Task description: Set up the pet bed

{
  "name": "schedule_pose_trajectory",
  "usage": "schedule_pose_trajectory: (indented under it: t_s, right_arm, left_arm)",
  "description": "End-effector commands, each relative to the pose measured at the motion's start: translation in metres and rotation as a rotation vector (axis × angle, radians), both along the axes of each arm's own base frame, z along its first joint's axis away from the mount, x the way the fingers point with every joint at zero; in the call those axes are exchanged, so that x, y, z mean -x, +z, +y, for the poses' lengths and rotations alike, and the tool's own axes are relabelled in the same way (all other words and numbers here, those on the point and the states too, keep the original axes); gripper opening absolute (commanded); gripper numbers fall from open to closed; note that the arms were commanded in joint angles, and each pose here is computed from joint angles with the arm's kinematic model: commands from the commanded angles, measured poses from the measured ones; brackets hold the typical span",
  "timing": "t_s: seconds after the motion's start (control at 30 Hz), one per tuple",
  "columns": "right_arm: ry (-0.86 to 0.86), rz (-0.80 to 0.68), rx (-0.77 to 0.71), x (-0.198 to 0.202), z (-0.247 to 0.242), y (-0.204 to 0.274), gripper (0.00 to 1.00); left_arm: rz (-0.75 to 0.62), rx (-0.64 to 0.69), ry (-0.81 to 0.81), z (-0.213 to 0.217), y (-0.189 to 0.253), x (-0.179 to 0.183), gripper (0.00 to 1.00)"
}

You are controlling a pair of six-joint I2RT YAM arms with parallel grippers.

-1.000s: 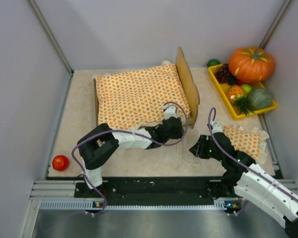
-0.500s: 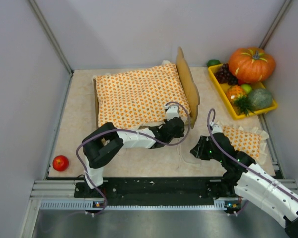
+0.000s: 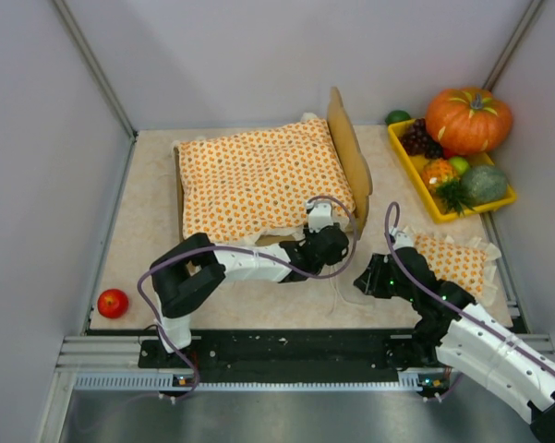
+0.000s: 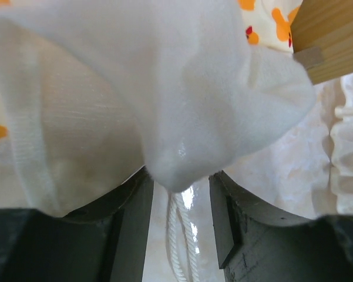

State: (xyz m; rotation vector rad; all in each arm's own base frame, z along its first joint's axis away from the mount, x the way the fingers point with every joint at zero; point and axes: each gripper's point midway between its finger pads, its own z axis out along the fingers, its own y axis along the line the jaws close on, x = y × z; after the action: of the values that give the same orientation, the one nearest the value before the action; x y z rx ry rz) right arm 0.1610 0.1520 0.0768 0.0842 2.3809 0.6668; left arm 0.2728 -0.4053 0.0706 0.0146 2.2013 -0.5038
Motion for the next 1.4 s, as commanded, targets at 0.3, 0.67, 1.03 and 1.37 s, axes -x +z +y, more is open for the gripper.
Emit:
schedule_pose_trajectory:
  t_s: [0.3, 0.67, 1.03, 1.37]
  right_arm:
    - [0.013, -0.009, -0.004, -0.001, 0.001, 0.001, 0.33]
    - [0.036, 0.013, -0.020, 0.005, 0.005, -0.002, 0.33]
    - [0.111, 0.077, -0.080, 0.020, 0.018, 0.000, 0.34]
    - [0.086, 0.192, -0.028, 0.031, 0.012, -0.017, 0.36]
  left_arm:
    - [-0.066, 0.003, 0.075, -0.009, 0.018, -0.031, 0.46]
    - [-0.059, -0.017, 0.096, 0.000, 0.008, -0.036, 0.38]
    - [-0.060, -0.001, 0.080, 0.001, 0.016, -0.042, 0.10]
    - [-0.039, 0.033, 0.026, 0.004, 0.026, -0.028, 0.00]
